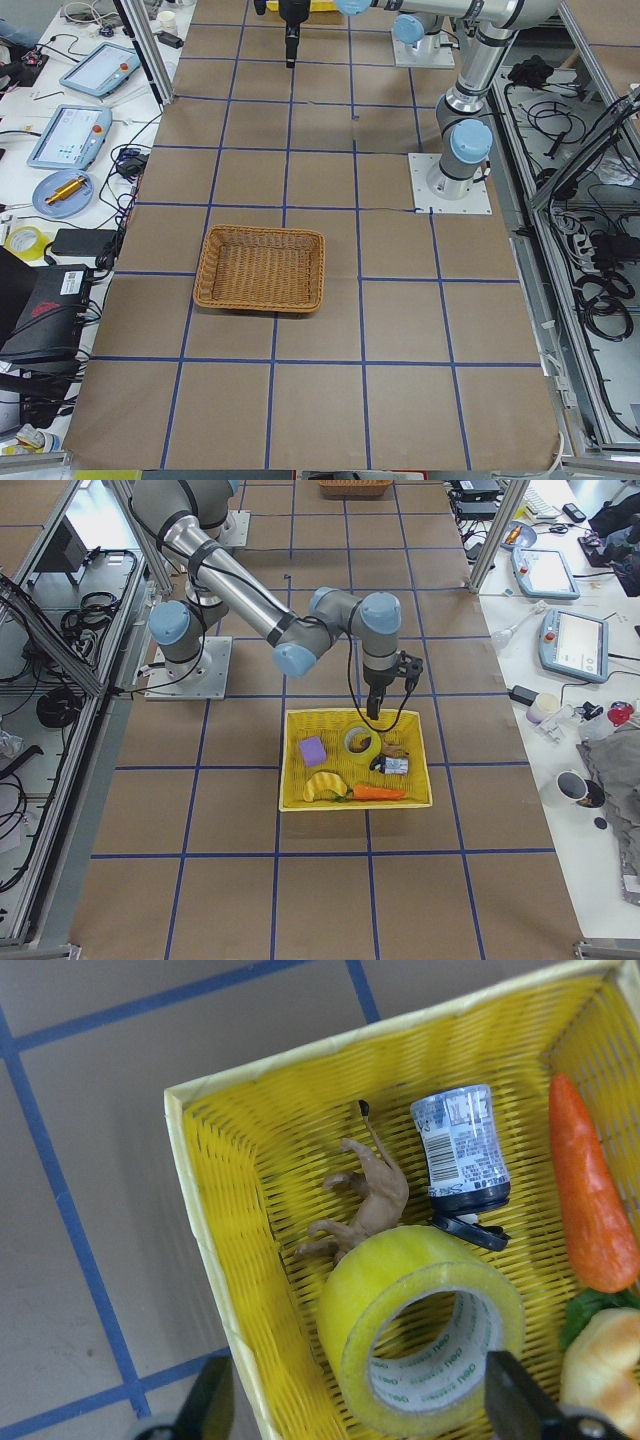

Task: Transfer tape with both arms
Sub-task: 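Move the right gripper down into the yellow basket over the yellow tape roll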

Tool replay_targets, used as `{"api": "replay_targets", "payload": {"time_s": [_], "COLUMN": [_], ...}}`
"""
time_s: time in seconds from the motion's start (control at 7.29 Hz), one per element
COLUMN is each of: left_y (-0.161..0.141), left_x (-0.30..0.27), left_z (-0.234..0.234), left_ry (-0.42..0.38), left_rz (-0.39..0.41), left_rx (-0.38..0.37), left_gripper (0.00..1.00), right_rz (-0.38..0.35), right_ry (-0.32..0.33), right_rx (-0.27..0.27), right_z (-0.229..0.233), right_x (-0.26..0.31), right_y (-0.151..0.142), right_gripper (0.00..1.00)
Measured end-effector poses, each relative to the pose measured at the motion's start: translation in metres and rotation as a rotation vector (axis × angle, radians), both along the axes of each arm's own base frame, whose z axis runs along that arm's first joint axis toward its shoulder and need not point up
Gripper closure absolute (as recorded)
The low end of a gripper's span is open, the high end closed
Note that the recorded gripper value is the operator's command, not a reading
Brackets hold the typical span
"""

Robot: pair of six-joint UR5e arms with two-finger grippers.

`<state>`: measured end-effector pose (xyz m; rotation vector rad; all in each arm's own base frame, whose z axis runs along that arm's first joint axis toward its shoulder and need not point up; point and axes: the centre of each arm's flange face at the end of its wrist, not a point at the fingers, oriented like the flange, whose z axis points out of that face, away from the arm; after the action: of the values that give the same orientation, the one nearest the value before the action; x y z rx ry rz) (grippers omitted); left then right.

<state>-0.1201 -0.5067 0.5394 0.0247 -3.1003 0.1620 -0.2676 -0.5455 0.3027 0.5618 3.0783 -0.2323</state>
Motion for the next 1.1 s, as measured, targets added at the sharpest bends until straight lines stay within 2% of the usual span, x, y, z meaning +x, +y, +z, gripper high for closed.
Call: {"api": "replay_targets", "payload": {"time_s": [0.27, 0.41, 0.69, 0.82, 1.1], "left_y": [0.000, 0.000, 0.000, 0.000, 0.000], "left_x": [0.000, 0.000, 0.000, 0.000, 0.000], "left_z": [0.000, 0.000, -0.001, -0.001, -0.001], "left_ry": [0.000, 0.000, 0.000, 0.000, 0.000], "left_rz": [0.000, 0.000, 0.000, 0.000, 0.000], "left_rx": [0.001, 0.001, 0.001, 0.001, 0.002], "left_gripper": [0.00, 0.00, 0.00, 0.00, 0.00], "right_rz": [-0.016, -0.023, -0.030, -0.029, -0.029], "right_ry": [-0.076, -0.090, -0.094, -0.114, -0.149], "right_rx": [-0.019, -0.017, -0.034, -0.055, -0.085], "right_z": [-0.042, -0.053, -0.067, -0.071, -0.070], "right_x": [-0.022, -0.029, -0.036, -0.035, -0.032], "right_y": [0.005, 0.006, 0.003, 0.000, -0.003], "right_gripper": [0.12, 0.19, 0.67, 1.00, 1.00]}}
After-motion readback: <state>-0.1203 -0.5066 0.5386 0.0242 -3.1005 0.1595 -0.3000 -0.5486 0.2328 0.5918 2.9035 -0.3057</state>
